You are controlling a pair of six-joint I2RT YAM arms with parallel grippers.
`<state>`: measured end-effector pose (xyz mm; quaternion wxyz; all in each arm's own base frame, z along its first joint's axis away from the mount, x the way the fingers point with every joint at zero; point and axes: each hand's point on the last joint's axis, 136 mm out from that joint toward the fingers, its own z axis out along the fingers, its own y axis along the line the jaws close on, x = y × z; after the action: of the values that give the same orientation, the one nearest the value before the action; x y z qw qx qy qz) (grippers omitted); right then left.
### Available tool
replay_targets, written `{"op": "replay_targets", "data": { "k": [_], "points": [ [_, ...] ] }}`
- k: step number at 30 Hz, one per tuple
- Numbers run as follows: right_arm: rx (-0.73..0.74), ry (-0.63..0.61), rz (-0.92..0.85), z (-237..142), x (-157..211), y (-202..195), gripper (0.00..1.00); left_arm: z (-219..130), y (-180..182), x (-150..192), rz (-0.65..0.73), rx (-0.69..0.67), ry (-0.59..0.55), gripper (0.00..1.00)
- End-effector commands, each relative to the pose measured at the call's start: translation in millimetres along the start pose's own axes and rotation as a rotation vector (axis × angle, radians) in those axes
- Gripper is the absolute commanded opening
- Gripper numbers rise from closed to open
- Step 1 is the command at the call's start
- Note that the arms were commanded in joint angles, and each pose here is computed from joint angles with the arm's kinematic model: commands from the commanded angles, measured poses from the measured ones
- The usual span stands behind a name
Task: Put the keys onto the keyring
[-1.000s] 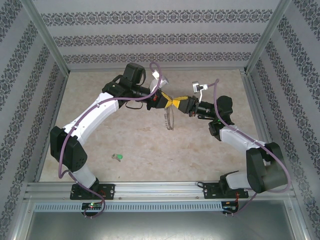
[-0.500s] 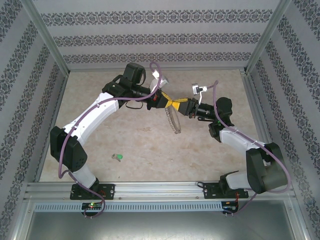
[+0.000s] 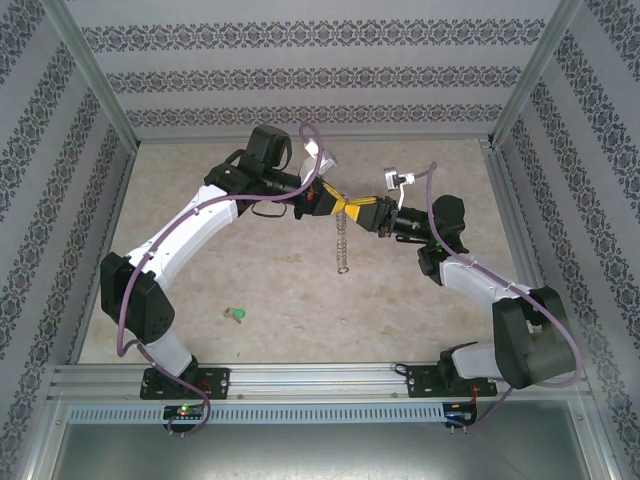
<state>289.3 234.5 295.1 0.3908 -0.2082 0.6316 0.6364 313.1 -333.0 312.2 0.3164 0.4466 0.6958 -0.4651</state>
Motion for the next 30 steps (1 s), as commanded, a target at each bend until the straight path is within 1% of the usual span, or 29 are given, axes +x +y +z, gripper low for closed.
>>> {"op": "replay_targets", "data": {
  "k": [1, 3, 4, 6, 8, 10, 12, 14, 15, 17, 19, 22, 24, 30],
  "points": [
    [-0.039, -0.015, -0.086, 7, -12, 15, 0.24, 0, -12, -17, 0.053, 0.051, -0.046, 0.00],
    [-0.040, -0.016, -0.083, 8, -13, 14, 0.23, 1, -13, -17, 0.053, 0.056, -0.045, 0.00],
    [-0.043, -0.015, -0.086, 8, -14, 15, 0.21, 1, -14, -17, 0.054, 0.059, -0.045, 0.00],
    [-0.048, -0.012, -0.086, 10, -14, 16, 0.14, 1, -14, -17, 0.052, 0.059, -0.046, 0.00],
    [-0.052, -0.007, -0.090, 11, -13, 16, 0.00, 1, -13, -18, 0.048, 0.058, -0.049, 0.00],
    [-0.045, -0.013, -0.091, 11, -13, 14, 0.00, 1, -11, -21, 0.039, 0.041, -0.065, 0.00],
    [-0.028, -0.028, -0.095, 9, -14, 11, 0.00, -2, -4, -26, 0.028, -0.012, -0.093, 0.14],
    [-0.013, -0.048, -0.103, 6, -17, 8, 0.00, -9, 7, -35, 0.008, -0.096, -0.147, 0.31],
    [-0.009, -0.055, -0.104, 5, -19, 7, 0.00, -13, 13, -38, -0.013, -0.135, -0.178, 0.36],
    [-0.005, -0.071, -0.113, 4, -23, 7, 0.00, -27, 24, -46, -0.064, -0.202, -0.260, 0.44],
    [-0.002, -0.084, -0.126, 3, -28, 9, 0.00, -43, 33, -51, -0.120, -0.252, -0.347, 0.47],
    [-0.001, -0.103, -0.146, 2, -34, 13, 0.00, -59, 41, -53, -0.185, -0.280, -0.433, 0.48],
    [-0.001, -0.115, -0.160, 2, -37, 15, 0.00, -62, 41, -52, -0.214, -0.265, -0.458, 0.48],
    [0.001, -0.148, -0.187, 1, -46, 20, 0.00, -51, 29, -52, -0.257, -0.109, -0.486, 0.41]
  ]
}}
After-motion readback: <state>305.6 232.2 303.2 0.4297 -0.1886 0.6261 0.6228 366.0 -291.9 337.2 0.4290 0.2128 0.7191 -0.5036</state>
